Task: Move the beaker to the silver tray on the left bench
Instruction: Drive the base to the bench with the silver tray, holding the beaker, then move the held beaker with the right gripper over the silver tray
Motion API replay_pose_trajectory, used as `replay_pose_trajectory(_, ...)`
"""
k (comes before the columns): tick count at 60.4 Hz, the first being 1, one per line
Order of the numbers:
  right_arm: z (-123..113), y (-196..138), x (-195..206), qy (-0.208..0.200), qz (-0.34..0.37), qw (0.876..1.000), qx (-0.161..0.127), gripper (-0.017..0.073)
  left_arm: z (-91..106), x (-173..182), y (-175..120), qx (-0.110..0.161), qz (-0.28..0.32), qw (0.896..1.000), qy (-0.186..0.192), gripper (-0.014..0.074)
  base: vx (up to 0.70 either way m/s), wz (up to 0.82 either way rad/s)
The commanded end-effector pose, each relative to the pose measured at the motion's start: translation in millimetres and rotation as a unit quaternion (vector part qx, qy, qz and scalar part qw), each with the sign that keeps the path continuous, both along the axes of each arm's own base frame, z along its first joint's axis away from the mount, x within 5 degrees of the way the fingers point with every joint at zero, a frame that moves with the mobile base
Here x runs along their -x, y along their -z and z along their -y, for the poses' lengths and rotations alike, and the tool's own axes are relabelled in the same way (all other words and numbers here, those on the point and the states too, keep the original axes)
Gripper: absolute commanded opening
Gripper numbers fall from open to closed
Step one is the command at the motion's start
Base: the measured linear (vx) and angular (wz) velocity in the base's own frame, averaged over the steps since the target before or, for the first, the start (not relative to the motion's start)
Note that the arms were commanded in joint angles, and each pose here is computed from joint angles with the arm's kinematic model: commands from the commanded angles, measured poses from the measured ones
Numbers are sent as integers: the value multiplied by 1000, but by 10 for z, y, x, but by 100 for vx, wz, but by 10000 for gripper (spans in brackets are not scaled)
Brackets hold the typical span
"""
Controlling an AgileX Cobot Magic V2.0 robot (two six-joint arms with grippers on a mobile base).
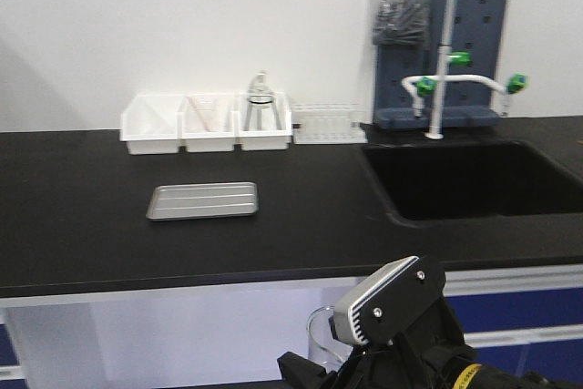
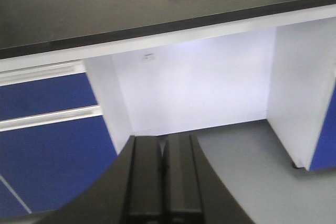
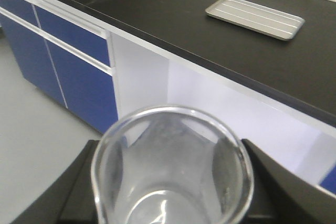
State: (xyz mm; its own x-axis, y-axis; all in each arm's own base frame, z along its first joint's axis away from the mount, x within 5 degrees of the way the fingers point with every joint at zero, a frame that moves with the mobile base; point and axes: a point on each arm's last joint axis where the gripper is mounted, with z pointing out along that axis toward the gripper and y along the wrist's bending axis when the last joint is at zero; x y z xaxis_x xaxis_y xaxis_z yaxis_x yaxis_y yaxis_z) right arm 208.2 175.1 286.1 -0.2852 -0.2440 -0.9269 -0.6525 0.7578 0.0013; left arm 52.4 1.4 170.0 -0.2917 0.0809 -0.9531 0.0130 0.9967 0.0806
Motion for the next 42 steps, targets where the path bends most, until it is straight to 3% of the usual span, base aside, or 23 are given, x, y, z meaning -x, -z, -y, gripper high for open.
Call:
replay_pose_trajectory(1, -21, -246, 18, -14, 48, 998, -44, -11, 8, -18, -4, 2, 31, 999, 5, 1, 17, 45)
replay_pose_trajectory(20, -21, -246, 18, -14, 48, 998, -44, -11, 8, -18, -4, 2, 31, 999, 5, 1, 22, 32)
replay_pose_trajectory(42, -21, -246, 18, -14, 48, 998, -44, -11, 8, -18, -4, 2, 31, 999, 5, 1, 32, 5)
